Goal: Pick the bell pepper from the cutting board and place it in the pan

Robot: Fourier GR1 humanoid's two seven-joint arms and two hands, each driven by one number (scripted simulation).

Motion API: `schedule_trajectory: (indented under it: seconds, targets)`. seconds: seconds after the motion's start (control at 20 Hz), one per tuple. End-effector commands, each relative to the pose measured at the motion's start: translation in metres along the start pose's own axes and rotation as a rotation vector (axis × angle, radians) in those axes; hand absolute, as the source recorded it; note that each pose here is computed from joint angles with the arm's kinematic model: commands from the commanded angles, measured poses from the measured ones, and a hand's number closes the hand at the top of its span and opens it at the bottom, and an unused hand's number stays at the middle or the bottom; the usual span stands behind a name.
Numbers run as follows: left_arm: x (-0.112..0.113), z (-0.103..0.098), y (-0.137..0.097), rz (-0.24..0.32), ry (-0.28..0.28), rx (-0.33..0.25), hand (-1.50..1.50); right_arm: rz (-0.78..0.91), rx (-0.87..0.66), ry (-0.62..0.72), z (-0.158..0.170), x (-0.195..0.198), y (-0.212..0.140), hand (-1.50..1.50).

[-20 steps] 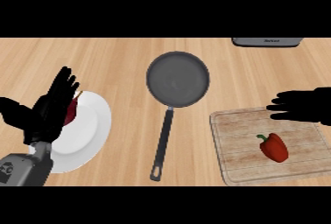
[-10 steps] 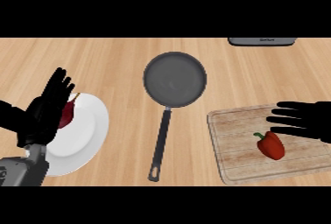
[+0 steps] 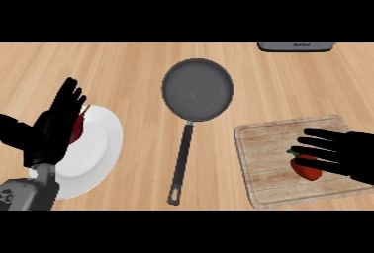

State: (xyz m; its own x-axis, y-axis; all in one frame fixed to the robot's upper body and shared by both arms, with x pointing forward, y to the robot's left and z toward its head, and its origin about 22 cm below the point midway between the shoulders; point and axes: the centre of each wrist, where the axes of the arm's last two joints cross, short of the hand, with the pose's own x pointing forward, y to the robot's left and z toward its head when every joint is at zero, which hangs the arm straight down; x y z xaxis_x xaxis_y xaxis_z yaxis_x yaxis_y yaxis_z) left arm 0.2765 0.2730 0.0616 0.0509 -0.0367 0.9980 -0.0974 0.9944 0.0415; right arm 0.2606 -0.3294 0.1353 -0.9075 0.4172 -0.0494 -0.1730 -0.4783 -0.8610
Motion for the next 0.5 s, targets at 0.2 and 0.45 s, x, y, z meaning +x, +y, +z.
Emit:
schedule_trajectory:
  seconds: [0.2,0.45]
  targets:
    - [0.002,-0.008,-0.007,-0.001,0.01,0.009,0.0,0.018,0.014,0.089,-0.009,0.001,0.013,-1.5]
    - [-0.02,0.0,-0.001,-0.005,-0.007,-0.009,0.0,-0.002,0.027,0.061,-0.057,-0.008,0.008,-1.5]
